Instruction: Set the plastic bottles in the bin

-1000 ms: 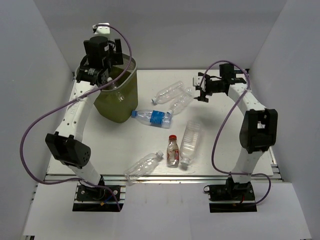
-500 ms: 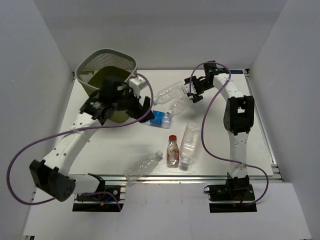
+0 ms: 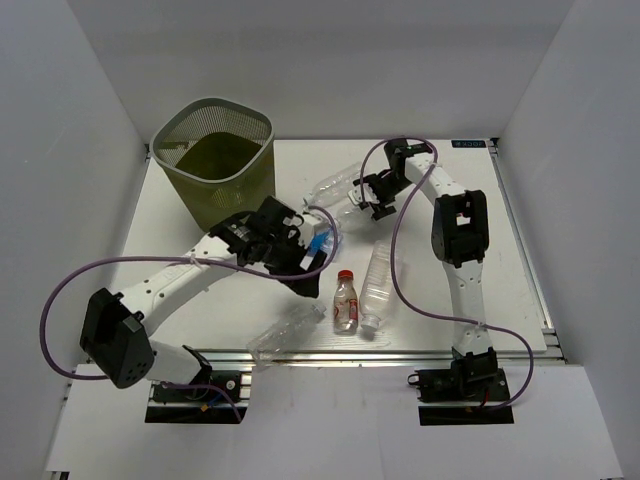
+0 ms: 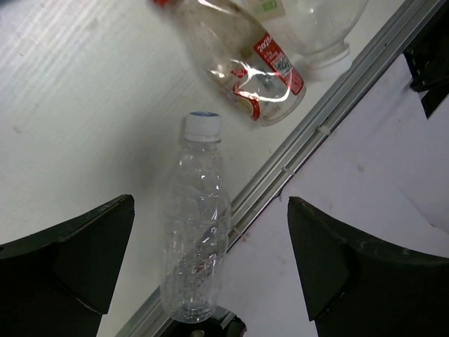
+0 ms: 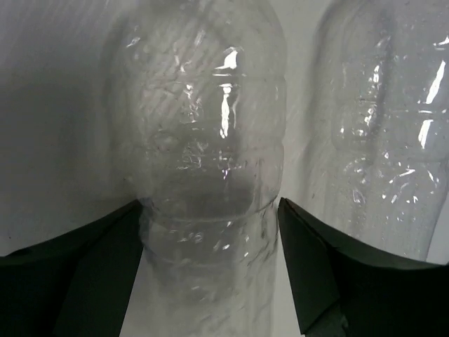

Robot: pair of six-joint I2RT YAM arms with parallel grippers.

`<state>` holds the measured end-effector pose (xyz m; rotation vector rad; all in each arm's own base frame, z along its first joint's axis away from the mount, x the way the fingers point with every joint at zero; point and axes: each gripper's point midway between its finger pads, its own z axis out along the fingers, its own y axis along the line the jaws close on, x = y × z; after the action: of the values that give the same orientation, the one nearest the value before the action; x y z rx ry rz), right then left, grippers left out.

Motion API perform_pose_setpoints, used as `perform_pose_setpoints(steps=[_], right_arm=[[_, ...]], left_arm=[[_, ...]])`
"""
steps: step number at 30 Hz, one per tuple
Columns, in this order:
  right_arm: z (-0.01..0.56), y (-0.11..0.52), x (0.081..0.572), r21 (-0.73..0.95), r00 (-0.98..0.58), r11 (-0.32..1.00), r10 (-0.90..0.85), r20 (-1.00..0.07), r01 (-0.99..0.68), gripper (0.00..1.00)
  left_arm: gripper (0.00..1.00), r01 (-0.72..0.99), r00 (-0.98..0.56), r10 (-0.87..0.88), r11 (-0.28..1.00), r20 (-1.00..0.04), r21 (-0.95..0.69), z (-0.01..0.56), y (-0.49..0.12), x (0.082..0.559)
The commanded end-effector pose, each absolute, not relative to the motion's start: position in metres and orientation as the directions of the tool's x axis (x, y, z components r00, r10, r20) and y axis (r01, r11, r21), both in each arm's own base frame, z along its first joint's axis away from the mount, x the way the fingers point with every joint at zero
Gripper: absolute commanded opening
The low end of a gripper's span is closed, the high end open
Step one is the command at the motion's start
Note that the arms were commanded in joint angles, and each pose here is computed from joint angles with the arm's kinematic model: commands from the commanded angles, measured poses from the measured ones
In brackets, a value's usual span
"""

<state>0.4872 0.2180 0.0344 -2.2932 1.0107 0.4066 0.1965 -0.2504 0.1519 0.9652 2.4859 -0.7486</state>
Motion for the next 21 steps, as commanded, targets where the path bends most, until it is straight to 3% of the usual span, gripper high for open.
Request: perform_pose_setpoints(steps=[1,4,9,12,14,15,17,18,19,20,21], right_arm=[[0.016,0.211,0.478,-0.427,0.863,-0.76,-0.359,-0.355,-0.491,0.77],[0.011,0.206,0.469,-0.381,0.845,-0.768,-0.376,-0.382,-0.514,0.67],[0.041,0.199,0.451,-0.362,0.8,-0.733,-0.411,-0.437,-0.575,0.22],[0.088,0.21,0.45,-0.36,0.616,-0.512,-0.525,-0.587,-0.78,0.13],[0.15,0.225,0.454,-0.461,0.604,-0.392,-0.465,-0.647,-0.796,0.12],[0.167,0.231,0.449,-0.4,0.497,-0.296,-0.466,-0.732,-0.867,0.11],[0.222,0.24,0.442,-0.467,0.522,-0.234,-0.41,-0.748,-0.853,0.11],[0.238,0.252,0.434,-0.398,0.432,-0.167,-0.343,-0.834,-0.902,0.11],[0.251,0.259,0.431,-0.386,0.412,-0.146,-0.312,-0.856,-0.911,0.09],[0.302,0.267,0.437,-0.487,0.49,-0.077,-0.246,-0.836,-0.87,0.09],[0.31,0.28,0.42,-0.37,0.377,-0.07,-0.182,-0.908,-0.926,0.09]], left_arm=[[1.0,0.7,-0.7,0.504,0.623,-0.506,-0.348,0.145,-0.252,0.179],[1.0,0.699,-0.703,0.506,0.621,-0.5,-0.355,0.133,-0.252,0.166],[1.0,0.695,-0.706,0.529,0.644,-0.47,-0.319,0.112,-0.248,0.155],[1.0,0.692,-0.707,0.545,0.663,-0.45,-0.285,0.101,-0.249,0.157],[1.0,0.694,-0.702,0.555,0.674,-0.448,-0.252,0.095,-0.249,0.16],[1.0,0.697,-0.7,0.568,0.677,-0.432,-0.238,0.089,-0.249,0.159],[1.0,0.699,-0.697,0.581,0.682,-0.419,-0.215,0.083,-0.248,0.159],[1.0,0.702,-0.694,0.59,0.682,-0.413,-0.205,0.082,-0.247,0.157],[1.0,0.704,-0.694,0.603,0.683,-0.394,-0.195,0.077,-0.245,0.155],[1.0,0.703,-0.697,0.606,0.685,-0.384,-0.194,0.075,-0.245,0.154],[1.0,0.706,-0.693,0.615,0.683,-0.376,-0.185,0.074,-0.243,0.152]])
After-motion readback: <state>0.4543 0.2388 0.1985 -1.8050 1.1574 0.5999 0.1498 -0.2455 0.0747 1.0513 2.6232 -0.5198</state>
